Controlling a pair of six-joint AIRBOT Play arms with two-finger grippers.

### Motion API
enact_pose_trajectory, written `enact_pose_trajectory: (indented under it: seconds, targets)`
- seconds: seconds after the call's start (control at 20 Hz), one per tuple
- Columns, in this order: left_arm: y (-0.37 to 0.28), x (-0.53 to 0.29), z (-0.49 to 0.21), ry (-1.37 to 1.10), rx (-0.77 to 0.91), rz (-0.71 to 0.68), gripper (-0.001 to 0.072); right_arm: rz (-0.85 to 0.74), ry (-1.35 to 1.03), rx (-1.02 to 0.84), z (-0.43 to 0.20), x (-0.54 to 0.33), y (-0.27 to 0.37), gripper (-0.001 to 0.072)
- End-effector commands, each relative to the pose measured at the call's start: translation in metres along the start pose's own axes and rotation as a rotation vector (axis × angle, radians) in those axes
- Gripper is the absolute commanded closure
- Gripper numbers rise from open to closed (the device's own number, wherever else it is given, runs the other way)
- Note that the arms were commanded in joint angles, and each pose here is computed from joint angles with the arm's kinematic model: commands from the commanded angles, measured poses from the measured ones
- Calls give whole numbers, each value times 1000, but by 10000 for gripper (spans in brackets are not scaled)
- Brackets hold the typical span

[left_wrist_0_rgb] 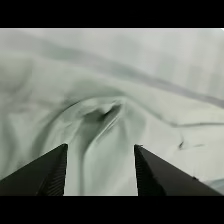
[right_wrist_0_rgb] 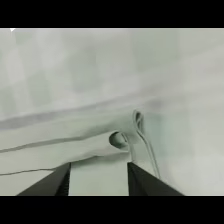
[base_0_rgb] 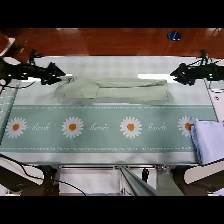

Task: Fold the shirts.

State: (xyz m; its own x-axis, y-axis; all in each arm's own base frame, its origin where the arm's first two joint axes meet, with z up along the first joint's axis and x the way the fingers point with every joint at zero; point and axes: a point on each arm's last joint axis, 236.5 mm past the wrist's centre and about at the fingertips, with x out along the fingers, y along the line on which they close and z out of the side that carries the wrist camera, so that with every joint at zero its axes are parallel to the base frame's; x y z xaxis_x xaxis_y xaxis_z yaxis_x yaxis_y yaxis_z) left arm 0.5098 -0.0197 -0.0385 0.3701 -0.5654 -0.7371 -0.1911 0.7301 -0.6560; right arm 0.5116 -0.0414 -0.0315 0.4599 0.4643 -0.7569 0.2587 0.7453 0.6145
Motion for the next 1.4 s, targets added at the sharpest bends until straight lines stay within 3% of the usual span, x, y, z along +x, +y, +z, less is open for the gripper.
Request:
enact_pose_trajectory:
  seconds: [0.0, 0.15, 0.35, 0.7, 0.75, 0.8, 0.85, 0.9, 0.95, 1.0, 1.2, 1.35]
  targets:
    - [46, -60, -14, 49, -15, 149, 199, -98, 0, 32, 4, -45, -46, 296]
    - [27, -85, -8, -125, 19, 135, 199, -144, 53, 92, -16, -45, -75, 296]
    - [-51, -83, -30, -330, 154, -15, 200, -83, 151, 144, -49, -1, -70, 296]
    - [-121, -34, -90, -216, 307, -91, 200, 29, 304, 99, -91, 63, -21, 300]
    - [-127, -27, -92, -219, 319, -91, 200, 41, 311, 74, -95, 67, -13, 335]
    - [-131, -20, -93, -223, 329, -92, 201, 63, 324, 41, -98, 69, 0, 482]
    - [-137, -13, -96, -223, 341, -92, 209, 84, 332, 15, -98, 67, 12, 693]
    - [-142, -6, -102, -210, 353, -96, 311, 102, 338, -13, -97, 62, 23, 694]
    - [-147, 1, -110, -186, 366, -103, 596, 114, 342, -49, -97, 52, 32, 694]
    - [-152, 6, -118, -165, 379, -110, 676, 113, 334, -85, -95, 38, 40, 694]
    - [-181, 26, -157, -91, 454, -147, 682, -30, 156, -201, -87, -39, 50, 694]
    - [-201, 52, -191, -39, 512, -162, 682, -68, 81, -277, -126, -97, 63, 694]
